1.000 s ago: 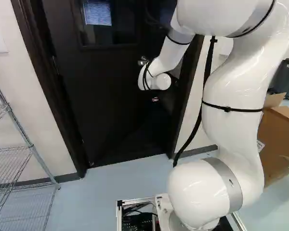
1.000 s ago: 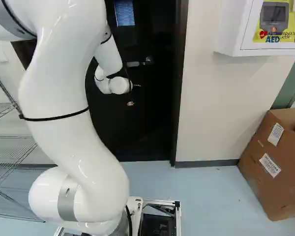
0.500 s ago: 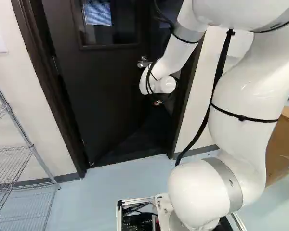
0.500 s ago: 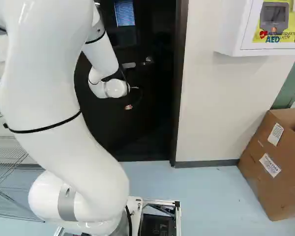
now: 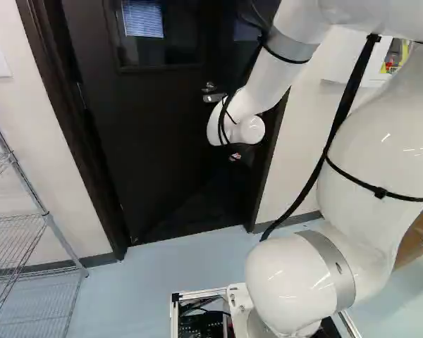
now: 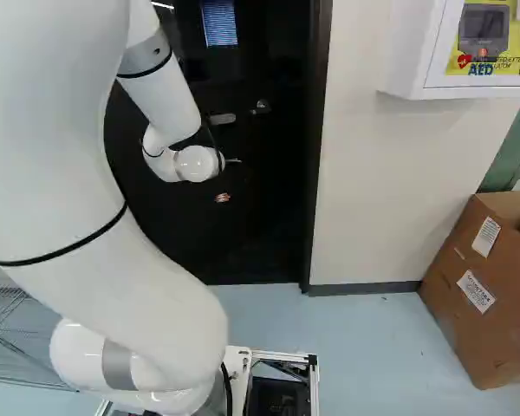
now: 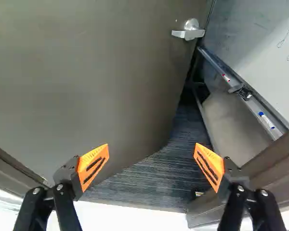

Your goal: Open the door and move inside

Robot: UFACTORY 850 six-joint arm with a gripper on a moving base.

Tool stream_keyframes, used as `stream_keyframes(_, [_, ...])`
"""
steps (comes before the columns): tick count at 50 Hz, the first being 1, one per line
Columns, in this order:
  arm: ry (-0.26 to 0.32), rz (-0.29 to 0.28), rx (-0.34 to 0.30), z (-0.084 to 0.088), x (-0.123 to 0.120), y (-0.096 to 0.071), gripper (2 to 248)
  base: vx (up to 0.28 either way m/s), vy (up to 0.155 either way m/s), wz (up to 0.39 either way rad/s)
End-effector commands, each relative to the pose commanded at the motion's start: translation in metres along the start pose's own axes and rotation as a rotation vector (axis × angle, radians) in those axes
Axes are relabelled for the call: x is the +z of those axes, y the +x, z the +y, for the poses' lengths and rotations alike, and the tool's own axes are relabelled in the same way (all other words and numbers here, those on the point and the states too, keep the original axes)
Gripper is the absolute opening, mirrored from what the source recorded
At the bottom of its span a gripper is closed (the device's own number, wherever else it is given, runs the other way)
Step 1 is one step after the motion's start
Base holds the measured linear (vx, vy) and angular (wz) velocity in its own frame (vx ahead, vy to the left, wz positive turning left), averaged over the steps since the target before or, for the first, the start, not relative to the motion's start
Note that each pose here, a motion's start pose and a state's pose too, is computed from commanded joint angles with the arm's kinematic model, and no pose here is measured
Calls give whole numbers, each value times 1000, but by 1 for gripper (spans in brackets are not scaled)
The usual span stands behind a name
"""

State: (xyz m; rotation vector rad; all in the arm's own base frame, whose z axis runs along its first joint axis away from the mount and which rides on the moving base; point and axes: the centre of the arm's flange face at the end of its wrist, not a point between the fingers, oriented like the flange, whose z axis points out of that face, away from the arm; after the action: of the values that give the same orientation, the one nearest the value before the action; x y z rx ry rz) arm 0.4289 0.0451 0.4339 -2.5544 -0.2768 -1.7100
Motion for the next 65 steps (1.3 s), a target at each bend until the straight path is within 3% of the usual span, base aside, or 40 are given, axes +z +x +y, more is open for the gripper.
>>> stream_keyframes(21, [-8,1,3,0,-34,-16,247,0,0,0])
stream_keyframes(65, [-26,1,11,7,-38,-18,247,0,0,0])
